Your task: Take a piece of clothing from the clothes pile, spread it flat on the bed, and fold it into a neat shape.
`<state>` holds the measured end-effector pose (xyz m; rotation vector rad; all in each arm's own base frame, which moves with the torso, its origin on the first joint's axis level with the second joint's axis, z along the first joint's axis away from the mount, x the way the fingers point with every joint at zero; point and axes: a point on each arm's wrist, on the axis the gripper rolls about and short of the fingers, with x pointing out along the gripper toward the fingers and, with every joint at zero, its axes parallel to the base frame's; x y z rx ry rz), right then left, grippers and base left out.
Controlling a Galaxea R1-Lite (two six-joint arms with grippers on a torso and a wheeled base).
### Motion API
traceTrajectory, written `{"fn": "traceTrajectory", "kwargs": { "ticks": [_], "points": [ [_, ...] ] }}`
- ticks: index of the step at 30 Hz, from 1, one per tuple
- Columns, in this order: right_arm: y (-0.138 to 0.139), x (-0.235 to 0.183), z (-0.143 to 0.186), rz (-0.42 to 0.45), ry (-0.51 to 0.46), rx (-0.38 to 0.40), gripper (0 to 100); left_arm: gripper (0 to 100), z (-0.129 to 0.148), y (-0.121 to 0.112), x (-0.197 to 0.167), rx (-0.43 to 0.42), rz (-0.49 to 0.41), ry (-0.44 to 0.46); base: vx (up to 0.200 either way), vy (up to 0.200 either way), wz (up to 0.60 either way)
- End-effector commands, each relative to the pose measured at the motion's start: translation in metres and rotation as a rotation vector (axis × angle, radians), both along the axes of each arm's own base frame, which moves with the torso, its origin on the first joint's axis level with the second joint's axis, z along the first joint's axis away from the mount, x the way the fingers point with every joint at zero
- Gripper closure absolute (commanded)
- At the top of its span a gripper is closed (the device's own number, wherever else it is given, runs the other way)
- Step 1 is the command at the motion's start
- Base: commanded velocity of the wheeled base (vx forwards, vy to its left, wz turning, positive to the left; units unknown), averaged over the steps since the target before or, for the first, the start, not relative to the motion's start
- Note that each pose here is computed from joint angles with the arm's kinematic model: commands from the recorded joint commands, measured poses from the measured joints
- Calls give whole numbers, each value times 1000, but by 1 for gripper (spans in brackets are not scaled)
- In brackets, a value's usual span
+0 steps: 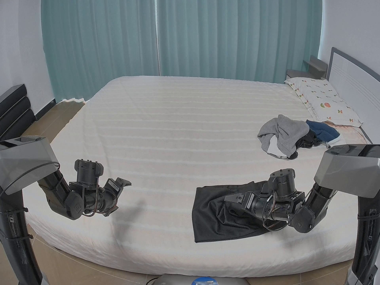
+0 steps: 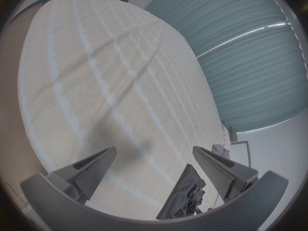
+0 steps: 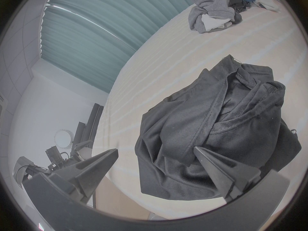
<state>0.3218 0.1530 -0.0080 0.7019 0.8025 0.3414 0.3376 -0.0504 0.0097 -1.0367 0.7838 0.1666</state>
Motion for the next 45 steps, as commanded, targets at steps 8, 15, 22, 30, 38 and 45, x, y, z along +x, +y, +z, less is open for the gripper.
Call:
{"fn": "traceTrajectory", "kwargs": {
  "ticks": [8, 15, 22, 30, 38, 45],
  "points": [
    [-2, -4, -2, 1, 22, -40, 0, 0, -1, 0, 0, 0, 1, 3, 0, 0, 0],
    [-2, -3, -6, 7, 31, -67, 0, 0, -1, 0, 0, 1, 0, 3, 0, 0, 0],
    [5, 6, -11, 12, 17, -60, 0, 0, -1, 0, 1, 2, 1, 1, 0, 0, 0],
    [4, 9, -11, -29, 3, -91, 100, 0, -1, 0, 2, 0, 2, -2, 0, 0, 0],
    [-20, 15, 6, -76, -25, -122, 100, 0, -1, 0, 1, 1, 2, 1, 0, 0, 0],
    [-49, 21, 23, -105, -50, -172, 100, 0, -1, 0, 1, 2, 3, 0, 0, 0, 0]
  ]
}}
